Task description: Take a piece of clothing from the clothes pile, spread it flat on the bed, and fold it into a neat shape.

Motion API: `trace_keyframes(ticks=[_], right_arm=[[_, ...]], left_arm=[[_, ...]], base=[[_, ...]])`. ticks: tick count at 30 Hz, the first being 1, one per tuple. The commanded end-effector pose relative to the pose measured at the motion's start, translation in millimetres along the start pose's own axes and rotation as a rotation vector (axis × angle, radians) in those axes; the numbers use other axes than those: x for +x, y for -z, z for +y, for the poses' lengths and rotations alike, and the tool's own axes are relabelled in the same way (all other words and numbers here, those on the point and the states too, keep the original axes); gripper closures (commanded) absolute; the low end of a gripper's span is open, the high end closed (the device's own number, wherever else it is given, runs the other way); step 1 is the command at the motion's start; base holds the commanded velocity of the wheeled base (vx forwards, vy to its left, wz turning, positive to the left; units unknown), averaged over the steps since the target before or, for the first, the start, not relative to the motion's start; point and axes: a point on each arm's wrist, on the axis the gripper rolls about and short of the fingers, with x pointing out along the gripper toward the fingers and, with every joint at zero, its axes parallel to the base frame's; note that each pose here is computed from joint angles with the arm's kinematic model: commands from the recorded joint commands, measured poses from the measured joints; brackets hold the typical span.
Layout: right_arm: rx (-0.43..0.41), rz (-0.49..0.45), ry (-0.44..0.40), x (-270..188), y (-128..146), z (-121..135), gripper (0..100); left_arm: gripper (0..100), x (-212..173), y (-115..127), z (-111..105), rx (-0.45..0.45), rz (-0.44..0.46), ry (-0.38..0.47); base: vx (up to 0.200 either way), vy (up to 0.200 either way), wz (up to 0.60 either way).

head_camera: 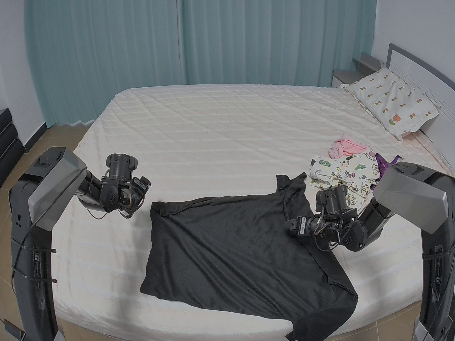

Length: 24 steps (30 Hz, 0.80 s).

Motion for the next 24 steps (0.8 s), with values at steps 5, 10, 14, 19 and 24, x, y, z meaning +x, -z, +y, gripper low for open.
trace_keyframes(ticks=[5, 10, 14, 19, 24], right_arm=[[-0.053, -0.002, 0.078, 39.9, 2.2, 16.8, 0], [-0.056, 0.021, 0.093, 46.0, -2.8, 18.8, 0], [-0.060, 0.043, 0.100, 47.5, -4.6, 19.0, 0], [-0.058, 0.059, 0.106, 49.3, -7.3, 19.7, 100], [-0.045, 0.080, 0.128, 48.2, -7.6, 13.6, 100]], left_arm=[[0, -21.7, 17.9, 14.8, -0.061, 0.014, 0.057], [0, -23.8, 22.5, 16.9, -0.060, 0.017, 0.064], [0, -23.9, 23.0, 17.7, -0.061, 0.019, 0.062], [0, -23.8, 22.5, 18.3, -0.062, 0.018, 0.061], [0, -23.1, 24.5, 20.3, -0.060, 0.024, 0.054]], base=[[0.000, 0.000, 0.00], [0.000, 0.000, 0.00], [0.000, 0.000, 0.00], [0.000, 0.000, 0.00], [0.000, 0.000, 0.00]])
